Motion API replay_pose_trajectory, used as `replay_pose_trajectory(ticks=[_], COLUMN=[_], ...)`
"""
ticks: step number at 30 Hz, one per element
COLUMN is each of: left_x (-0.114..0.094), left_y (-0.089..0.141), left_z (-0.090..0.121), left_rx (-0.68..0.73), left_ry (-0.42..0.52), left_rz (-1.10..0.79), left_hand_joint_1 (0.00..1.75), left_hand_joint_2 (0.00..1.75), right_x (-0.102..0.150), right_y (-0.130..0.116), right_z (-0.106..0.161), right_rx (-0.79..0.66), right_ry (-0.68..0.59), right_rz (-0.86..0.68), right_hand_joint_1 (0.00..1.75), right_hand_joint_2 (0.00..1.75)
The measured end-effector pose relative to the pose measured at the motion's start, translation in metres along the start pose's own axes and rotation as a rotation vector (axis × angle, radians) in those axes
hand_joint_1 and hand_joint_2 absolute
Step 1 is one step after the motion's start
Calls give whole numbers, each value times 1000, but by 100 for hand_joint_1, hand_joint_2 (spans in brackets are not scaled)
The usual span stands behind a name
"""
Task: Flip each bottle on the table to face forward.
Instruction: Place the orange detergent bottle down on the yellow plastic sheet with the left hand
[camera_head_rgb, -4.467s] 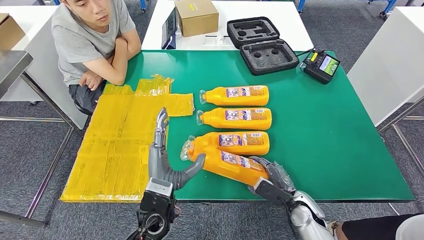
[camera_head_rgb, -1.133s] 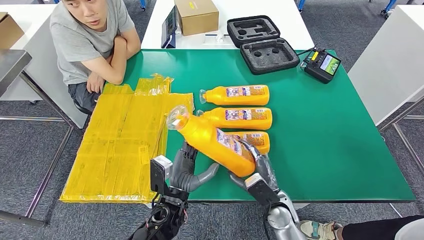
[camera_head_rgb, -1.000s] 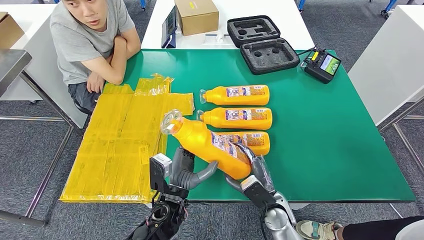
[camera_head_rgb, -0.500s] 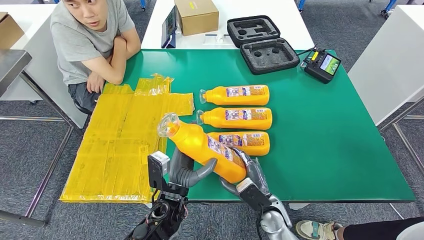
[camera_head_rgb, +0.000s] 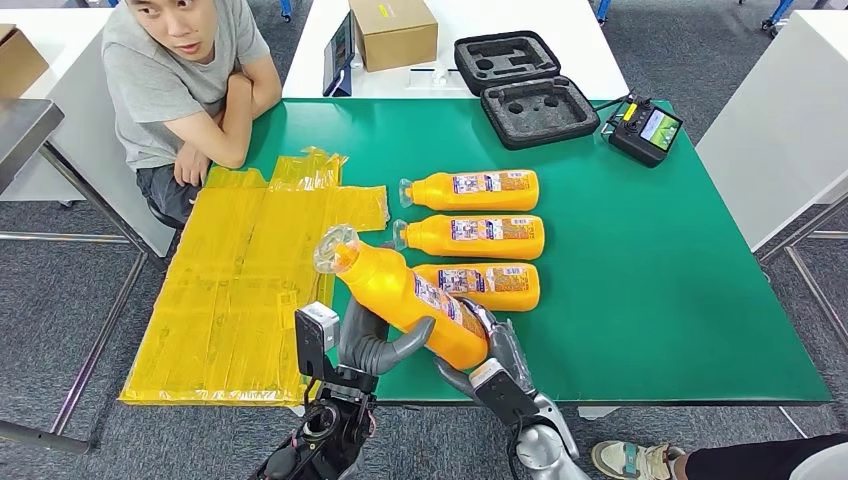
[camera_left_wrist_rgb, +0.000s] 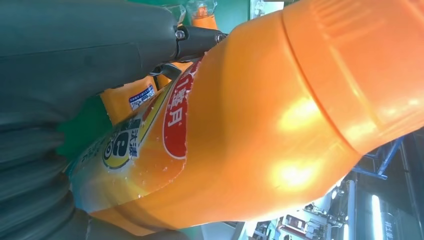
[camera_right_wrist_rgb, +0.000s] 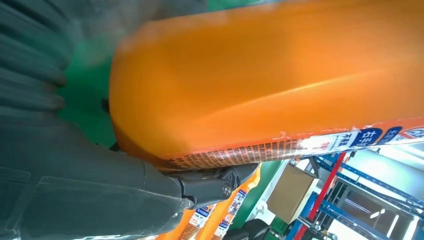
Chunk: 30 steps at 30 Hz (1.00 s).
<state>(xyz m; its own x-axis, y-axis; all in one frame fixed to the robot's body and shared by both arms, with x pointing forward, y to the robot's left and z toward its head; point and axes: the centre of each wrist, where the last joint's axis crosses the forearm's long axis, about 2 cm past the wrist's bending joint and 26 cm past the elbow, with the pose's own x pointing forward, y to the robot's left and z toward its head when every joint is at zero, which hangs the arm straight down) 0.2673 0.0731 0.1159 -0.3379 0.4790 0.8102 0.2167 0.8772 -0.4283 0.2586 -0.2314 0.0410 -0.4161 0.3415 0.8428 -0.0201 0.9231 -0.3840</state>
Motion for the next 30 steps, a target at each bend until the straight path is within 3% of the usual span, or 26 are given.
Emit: replay_pose_trajectory(ticks=[4, 6, 10, 12, 15, 17, 22, 27, 30], left_x=[0, -1, -1, -1, -1, -1, -2, -2, -3], left_y=[-2, -3, -5, -5, -5, -4, -2, -2, -2], left_z=[1, 2, 1, 0, -1, -1, 0, 0, 1], left_rx=[-15, -27, -39, -44, -54, -65, -98, -103, -111], left_ry=[3, 6, 7, 8, 19, 28, 50, 53, 56], left_rz=[8, 13, 16, 20, 33, 47, 75, 77, 79], left_hand_joint_1=[155, 172, 175, 175, 175, 175, 175, 175, 175], left_hand_joint_2=[175, 175, 175, 175, 175, 175, 175, 175, 175], right_x=[0, 1, 1, 1, 0, 0, 0, 0, 0], right_y=[1, 2, 4, 4, 4, 4, 5, 7, 7], right_z=[-2, -3, -5, -7, -7, -6, -5, -5, -5], right_rx=[10, 13, 18, 21, 24, 25, 31, 35, 34], right_ry=[-5, -7, -9, -10, -10, -8, -8, -9, -8], right_rz=[6, 6, 4, 7, 11, 11, 7, 4, 1], right_hand_joint_1=[174, 167, 140, 113, 60, 40, 40, 1, 0], right_hand_joint_2=[175, 175, 175, 175, 175, 175, 175, 175, 175])
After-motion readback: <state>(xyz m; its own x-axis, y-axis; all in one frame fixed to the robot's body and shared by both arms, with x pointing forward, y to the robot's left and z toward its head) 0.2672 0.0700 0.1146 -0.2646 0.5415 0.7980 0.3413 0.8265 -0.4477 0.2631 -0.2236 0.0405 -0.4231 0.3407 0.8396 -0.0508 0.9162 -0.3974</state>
